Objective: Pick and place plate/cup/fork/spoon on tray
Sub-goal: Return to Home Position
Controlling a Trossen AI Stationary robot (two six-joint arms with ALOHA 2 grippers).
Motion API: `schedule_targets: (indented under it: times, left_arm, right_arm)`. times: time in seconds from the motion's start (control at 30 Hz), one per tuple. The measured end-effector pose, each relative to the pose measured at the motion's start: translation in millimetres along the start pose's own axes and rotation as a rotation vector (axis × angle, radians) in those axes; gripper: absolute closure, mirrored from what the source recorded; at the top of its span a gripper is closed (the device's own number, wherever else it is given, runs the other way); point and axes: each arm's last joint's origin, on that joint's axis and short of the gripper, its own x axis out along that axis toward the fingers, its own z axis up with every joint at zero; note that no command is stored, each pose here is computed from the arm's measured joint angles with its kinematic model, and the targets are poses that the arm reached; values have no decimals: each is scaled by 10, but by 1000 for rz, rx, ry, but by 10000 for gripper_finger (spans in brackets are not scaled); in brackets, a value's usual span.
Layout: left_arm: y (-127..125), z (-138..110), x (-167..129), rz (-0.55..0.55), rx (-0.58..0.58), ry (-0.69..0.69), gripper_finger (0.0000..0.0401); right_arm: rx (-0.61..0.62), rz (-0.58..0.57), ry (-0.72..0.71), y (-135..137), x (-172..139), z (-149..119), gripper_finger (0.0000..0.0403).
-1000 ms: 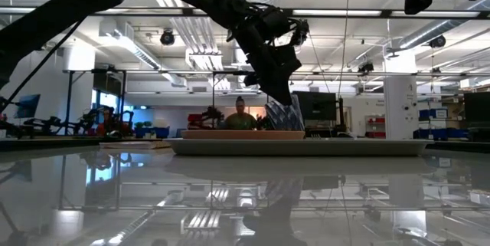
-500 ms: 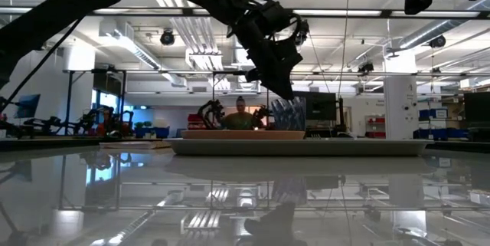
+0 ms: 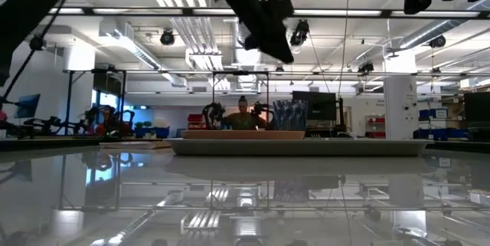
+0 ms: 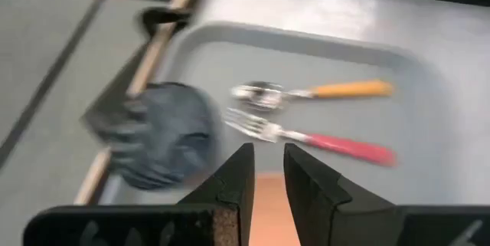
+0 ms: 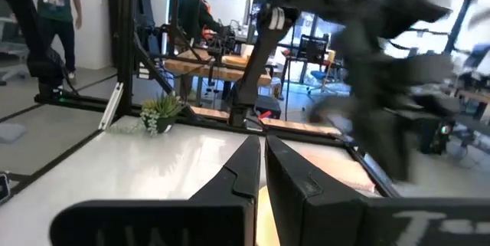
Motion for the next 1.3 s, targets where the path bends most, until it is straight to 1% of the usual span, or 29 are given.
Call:
schedule_targets:
  times: [0.07, 0.13, 0.23, 0.3, 0.33, 0.43, 0.53, 0.6, 0.67, 0.77, 0.93, 1.03, 1.13, 1.3]
  left_arm:
    - [-226, -58, -215, -67, 53, -14, 347]
    - [-516, -211, -461, -125, 141, -67, 347]
    - [-863, -649, -771, -234, 237, -202, 348]
    - [-980, -987, -985, -312, 275, -317, 348]
    - [-1010, -1154, -1099, -333, 279, -380, 348]
    - [-969, -1603, -1462, -382, 221, -571, 354]
    - [-841, -2049, -1708, -388, 150, -695, 378]
    - [-772, -2324, -1832, -396, 119, -763, 395]
    - [-714, -2560, -1938, -402, 107, -829, 397]
    - [-652, -2845, -2012, -400, 93, -904, 400]
    - [-600, -3156, -2043, -413, 63, -998, 401]
    - [-597, -3304, -1985, -433, 48, -973, 401]
    - [-600, -3405, -1945, -456, 60, -1002, 401]
    - [-602, -3470, -1910, -437, 115, -964, 401]
  right_arm:
    - [-27, 8, -4, 4, 4, -14, 390]
    - [-64, 24, -4, 15, 20, -67, 390]
    - [-141, 50, -39, 35, 57, -164, 390]
    - [-193, 82, -88, 55, 79, -229, 390]
    - [-211, 91, -103, 63, 88, -267, 390]
    - [-239, 81, -132, 74, 101, -354, 390]
    - [-247, 78, -141, 82, 97, -409, 390]
    - [-249, 79, -137, 89, 93, -455, 390]
    - [-259, 76, -131, 96, 87, -505, 391]
    - [-268, 70, -130, 106, 74, -581, 394]
    - [-271, 61, -130, 125, 46, -749, 394]
    - [-246, 68, -117, 128, 22, -767, 394]
    - [-264, 68, -123, 132, -3, -768, 394]
    - [-251, 72, -107, 132, -4, -771, 394]
